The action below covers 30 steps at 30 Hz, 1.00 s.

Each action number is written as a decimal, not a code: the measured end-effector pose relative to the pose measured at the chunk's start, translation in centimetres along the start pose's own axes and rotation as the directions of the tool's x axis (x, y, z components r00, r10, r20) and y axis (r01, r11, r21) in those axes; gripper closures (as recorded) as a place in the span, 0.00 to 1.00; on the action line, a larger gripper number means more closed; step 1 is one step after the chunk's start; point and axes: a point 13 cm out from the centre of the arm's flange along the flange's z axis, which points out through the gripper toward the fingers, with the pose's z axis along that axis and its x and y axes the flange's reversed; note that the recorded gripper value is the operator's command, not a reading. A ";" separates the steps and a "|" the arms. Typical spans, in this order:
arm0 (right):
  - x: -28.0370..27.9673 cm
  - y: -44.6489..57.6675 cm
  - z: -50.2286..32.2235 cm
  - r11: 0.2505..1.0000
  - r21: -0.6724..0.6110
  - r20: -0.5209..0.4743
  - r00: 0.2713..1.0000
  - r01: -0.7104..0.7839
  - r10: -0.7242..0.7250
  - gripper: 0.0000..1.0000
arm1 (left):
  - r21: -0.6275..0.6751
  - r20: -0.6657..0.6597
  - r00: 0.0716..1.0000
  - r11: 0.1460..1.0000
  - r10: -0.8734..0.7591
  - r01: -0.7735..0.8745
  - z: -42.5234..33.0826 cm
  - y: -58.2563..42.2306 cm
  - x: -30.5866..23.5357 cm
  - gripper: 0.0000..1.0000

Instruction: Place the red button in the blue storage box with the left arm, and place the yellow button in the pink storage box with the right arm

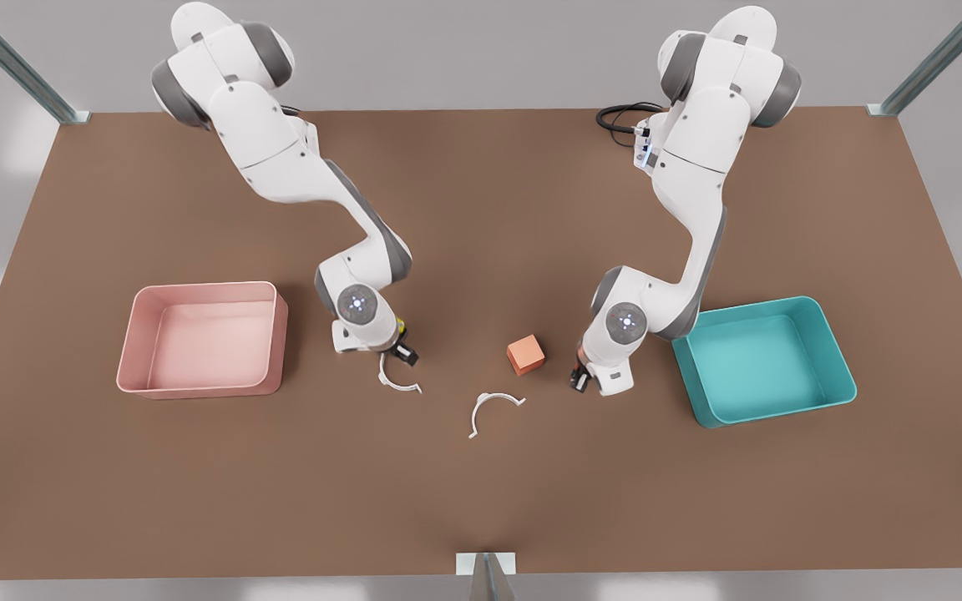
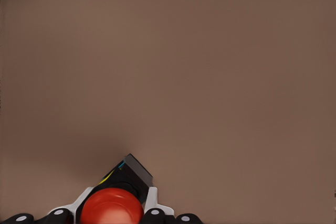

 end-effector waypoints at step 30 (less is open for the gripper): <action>0.1 2.6 -4.9 0.959 -0.158 0.032 0.969 -0.236 0.243 0.69 | -0.277 0.052 0.998 0.961 0.031 -0.016 -12.6 12.9 -25.9 0.00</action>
